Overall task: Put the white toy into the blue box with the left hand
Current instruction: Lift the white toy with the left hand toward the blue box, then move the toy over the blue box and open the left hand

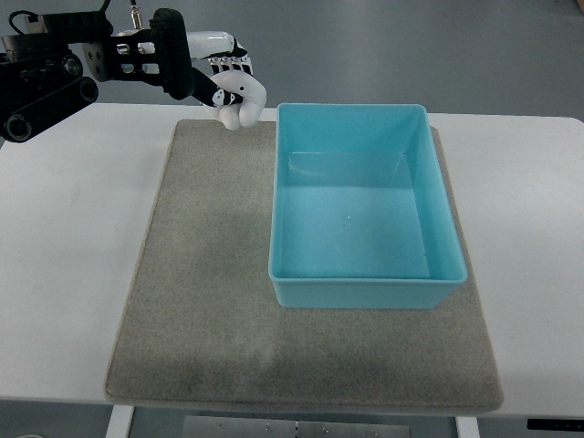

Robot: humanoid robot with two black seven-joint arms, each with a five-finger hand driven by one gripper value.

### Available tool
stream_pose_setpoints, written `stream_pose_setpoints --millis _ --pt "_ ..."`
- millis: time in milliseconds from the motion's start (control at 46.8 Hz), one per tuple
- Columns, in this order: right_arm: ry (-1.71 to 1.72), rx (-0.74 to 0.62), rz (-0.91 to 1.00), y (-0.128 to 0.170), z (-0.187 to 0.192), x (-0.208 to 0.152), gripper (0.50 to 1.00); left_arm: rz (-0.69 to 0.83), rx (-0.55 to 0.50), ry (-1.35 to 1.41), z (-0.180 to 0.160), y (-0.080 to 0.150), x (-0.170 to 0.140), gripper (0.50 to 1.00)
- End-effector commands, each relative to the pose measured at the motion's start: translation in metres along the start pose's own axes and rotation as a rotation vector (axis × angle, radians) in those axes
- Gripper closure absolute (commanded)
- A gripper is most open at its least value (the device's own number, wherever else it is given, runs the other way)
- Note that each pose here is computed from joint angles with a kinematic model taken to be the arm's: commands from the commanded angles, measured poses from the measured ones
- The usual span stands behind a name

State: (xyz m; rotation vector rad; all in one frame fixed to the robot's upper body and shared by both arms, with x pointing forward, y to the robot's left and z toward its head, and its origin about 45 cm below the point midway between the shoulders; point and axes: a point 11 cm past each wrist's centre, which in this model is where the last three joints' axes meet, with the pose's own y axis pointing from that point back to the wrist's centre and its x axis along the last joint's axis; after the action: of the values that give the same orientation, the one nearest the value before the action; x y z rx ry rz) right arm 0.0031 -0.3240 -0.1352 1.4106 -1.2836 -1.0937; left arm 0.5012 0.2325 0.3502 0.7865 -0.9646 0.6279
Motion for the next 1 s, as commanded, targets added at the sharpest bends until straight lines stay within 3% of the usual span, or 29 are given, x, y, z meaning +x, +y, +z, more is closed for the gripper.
stream_pose_setpoints --millis 0,256,619,983 --pt "0.0 0.0 0.0 0.0 0.0 0.0 0.564 0.003 -0.029 0.002 0.01 -0.005 -0.005 1.0" --pt "0.0 0.0 0.0 0.0 0.0 0.0 0.564 0.046 -0.126 -0.013 0.042 -0.012 -0.015 1.0" --pt "0.0 0.0 0.0 0.0 0.0 0.0 0.564 -0.015 -0.277 0.016 0.094 -0.022 -0.048 1.0" --pt "0.0 0.0 0.0 0.0 0.0 0.0 0.564 -0.063 -0.31 0.049 0.107 -0.031 -0.075 0.988"
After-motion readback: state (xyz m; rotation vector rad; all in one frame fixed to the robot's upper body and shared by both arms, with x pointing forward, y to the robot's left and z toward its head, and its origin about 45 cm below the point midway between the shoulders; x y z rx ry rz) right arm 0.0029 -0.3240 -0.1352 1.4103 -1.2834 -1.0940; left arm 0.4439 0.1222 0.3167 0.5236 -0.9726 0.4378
